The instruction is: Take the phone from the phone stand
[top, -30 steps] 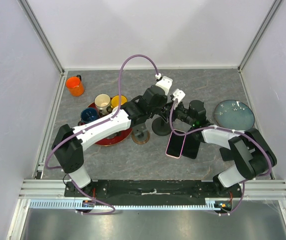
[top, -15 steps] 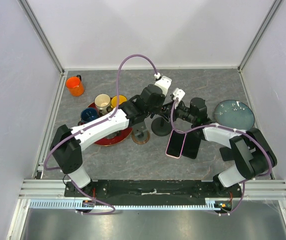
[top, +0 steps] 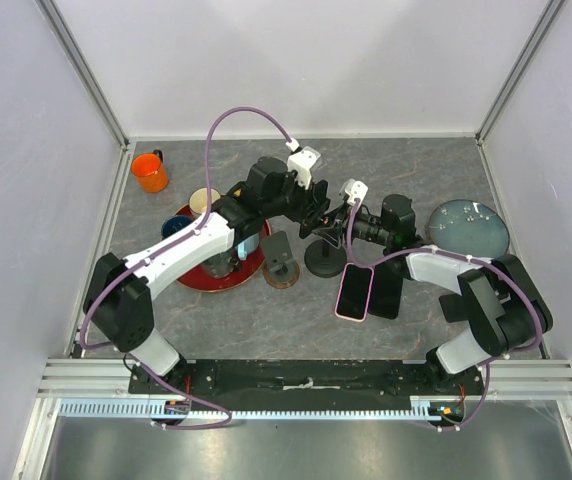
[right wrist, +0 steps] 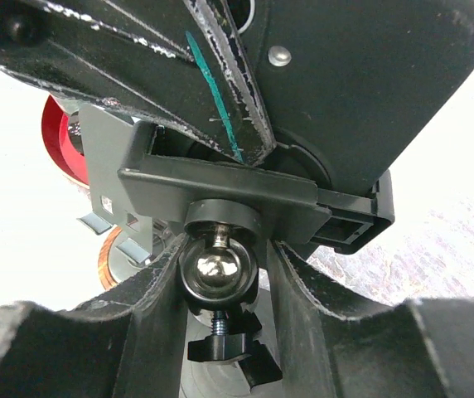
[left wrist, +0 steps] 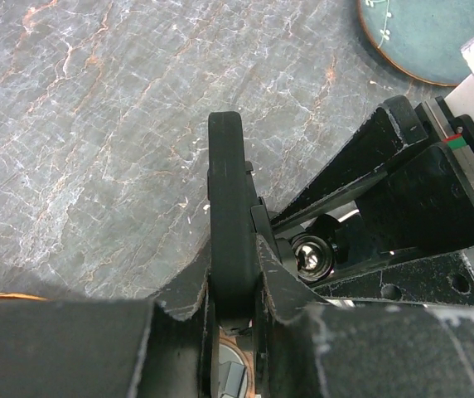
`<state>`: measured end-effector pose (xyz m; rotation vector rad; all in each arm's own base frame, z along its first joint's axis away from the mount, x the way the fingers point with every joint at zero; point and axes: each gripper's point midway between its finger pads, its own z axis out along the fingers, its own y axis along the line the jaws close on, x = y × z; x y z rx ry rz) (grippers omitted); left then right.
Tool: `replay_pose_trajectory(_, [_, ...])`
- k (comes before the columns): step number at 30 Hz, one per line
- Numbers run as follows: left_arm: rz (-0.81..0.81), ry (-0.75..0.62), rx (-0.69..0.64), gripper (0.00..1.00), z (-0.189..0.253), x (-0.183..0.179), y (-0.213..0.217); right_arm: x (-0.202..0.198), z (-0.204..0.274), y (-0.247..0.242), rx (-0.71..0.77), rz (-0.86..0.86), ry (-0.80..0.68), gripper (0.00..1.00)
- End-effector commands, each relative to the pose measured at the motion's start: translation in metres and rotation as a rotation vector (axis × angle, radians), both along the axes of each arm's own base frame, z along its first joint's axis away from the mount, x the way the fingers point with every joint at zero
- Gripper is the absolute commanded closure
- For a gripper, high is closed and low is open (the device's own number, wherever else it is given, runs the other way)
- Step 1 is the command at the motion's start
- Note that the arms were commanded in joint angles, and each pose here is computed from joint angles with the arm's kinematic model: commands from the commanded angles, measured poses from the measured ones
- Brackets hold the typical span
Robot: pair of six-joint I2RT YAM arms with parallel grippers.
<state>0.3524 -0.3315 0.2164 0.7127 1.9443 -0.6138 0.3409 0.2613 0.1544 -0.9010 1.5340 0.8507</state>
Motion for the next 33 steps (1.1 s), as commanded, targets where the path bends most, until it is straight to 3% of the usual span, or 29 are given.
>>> replay_pose_trajectory(1, [-0.063, -0.020, -0.004, 0.98, 0.021, -0.012, 0.015, 0.033, 0.008, -0.026, -0.006, -0.141, -0.055, 1.00])
replay_pose_trajectory(6, [-0.015, -0.042, -0.011, 0.98, 0.025, -0.006, 0.021, 0.039, 0.005, -0.034, -0.014, -0.200, -0.051, 1.00])
replay_pose_trajectory(25, [-0.140, -0.074, -0.017, 0.98, 0.035, -0.002, 0.028, 0.040, -0.004, -0.044, -0.011, -0.203, -0.031, 1.00])
replay_pose_trajectory(33, [-0.054, -0.137, -0.125, 0.98, 0.070, 0.002, 0.032, 0.044, -0.002, -0.049, -0.005, -0.247, -0.034, 1.00])
